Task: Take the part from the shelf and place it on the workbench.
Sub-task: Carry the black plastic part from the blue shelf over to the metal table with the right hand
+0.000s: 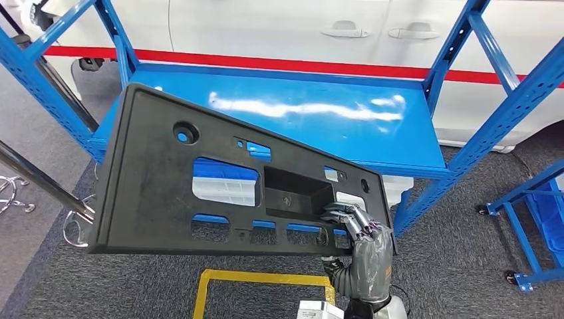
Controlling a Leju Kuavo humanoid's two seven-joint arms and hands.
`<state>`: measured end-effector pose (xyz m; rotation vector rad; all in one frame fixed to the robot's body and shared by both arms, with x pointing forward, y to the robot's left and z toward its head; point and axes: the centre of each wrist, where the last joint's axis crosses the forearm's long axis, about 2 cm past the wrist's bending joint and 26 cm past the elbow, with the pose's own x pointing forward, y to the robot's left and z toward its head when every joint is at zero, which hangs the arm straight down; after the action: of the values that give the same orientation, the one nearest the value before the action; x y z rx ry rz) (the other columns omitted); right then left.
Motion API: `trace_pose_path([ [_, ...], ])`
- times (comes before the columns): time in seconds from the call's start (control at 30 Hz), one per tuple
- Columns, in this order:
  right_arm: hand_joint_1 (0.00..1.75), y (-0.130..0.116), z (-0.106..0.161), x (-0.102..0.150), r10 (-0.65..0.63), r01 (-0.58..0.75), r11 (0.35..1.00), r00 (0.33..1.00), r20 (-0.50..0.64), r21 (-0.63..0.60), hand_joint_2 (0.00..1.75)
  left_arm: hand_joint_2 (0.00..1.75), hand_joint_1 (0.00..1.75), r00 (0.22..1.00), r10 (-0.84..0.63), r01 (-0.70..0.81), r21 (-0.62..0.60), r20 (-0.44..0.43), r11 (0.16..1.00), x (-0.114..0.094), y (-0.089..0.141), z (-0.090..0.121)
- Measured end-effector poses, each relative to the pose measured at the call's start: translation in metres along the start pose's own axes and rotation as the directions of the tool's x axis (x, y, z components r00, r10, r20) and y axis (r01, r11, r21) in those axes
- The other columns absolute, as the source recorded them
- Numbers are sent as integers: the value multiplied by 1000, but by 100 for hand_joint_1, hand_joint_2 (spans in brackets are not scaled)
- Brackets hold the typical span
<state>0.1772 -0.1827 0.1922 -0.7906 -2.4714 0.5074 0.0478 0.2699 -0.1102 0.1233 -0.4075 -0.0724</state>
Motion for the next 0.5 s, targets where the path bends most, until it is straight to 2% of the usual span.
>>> trace_pose_path([
  [0.5, 175, 0, 0, 0, -1, 1, 1000, 1000, 3, 1, 175, 175, 0, 1000, -11, 11, -4, 1, 1000, -1, 2, 0],
])
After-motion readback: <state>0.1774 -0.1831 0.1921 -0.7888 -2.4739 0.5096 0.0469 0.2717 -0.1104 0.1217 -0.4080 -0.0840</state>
